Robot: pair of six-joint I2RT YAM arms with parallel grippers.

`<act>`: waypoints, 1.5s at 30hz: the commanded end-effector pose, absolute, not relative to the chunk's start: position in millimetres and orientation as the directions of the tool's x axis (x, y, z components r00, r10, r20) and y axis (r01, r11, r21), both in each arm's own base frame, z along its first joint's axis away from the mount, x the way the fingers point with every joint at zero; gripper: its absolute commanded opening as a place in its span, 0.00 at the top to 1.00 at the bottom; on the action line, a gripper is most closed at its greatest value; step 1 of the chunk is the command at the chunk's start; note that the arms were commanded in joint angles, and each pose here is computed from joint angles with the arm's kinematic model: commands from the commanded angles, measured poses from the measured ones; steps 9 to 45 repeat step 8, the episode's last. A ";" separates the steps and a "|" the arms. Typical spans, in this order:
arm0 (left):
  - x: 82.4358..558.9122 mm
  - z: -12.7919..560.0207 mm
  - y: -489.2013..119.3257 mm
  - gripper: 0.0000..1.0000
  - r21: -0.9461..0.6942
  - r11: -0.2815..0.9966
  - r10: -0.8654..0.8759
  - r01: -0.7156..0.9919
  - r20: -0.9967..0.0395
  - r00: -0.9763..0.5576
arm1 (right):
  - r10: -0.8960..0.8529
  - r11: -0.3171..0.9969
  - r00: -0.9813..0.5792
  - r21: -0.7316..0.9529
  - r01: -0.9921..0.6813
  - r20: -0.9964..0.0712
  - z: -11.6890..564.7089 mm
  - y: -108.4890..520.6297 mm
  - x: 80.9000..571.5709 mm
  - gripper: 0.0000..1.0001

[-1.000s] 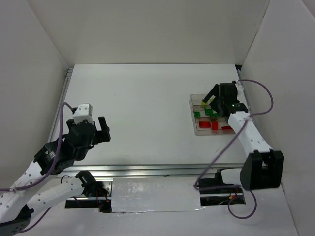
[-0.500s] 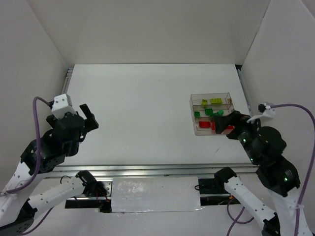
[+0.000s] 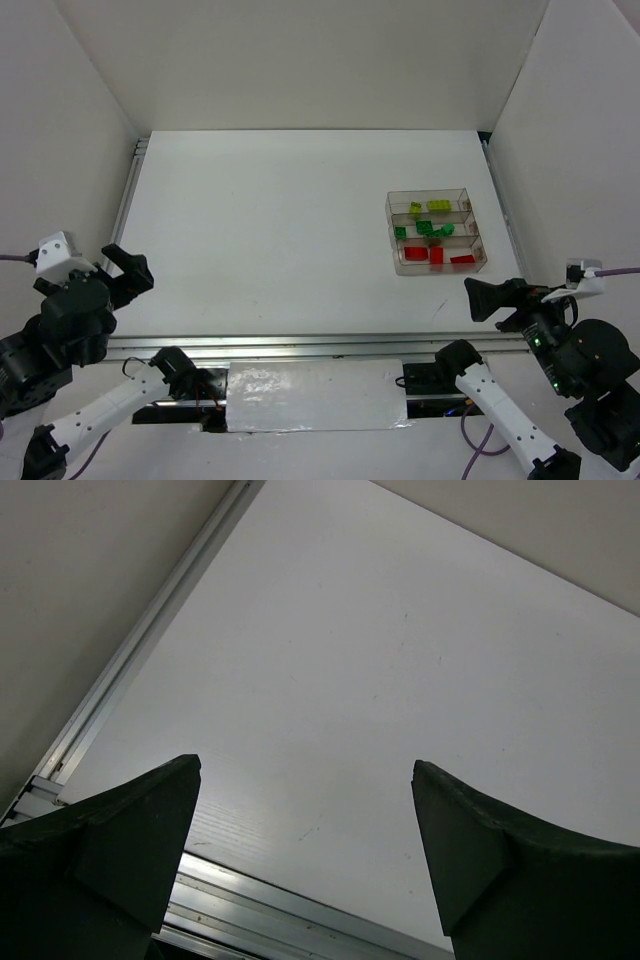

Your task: Sort the legos into containers by color

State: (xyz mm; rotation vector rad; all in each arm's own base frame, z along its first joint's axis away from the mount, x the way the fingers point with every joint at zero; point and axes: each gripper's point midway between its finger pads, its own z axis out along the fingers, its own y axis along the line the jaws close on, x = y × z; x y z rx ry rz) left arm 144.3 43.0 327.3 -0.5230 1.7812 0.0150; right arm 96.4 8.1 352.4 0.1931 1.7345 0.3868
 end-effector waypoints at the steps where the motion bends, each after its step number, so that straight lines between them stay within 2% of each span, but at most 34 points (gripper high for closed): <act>1: 136.2 325.2 51.4 0.00 -0.282 0.888 -0.357 -0.362 -0.920 -0.159 | 0.320 0.936 -0.223 0.344 -0.079 -0.921 343.9 7.2 95.4 0.00; 8: 136.9 321.7 48.0 0.01 -0.286 0.896 -0.356 -0.341 -0.920 -0.163 | 0.335 0.916 -0.238 0.374 -0.142 -0.911 352.0 23.7 100.5 0.00; 45: 136.9 321.7 48.0 0.01 -0.286 0.896 -0.356 -0.341 -0.920 -0.163 | 0.335 0.916 -0.238 0.374 -0.142 -0.911 352.0 23.7 100.5 0.00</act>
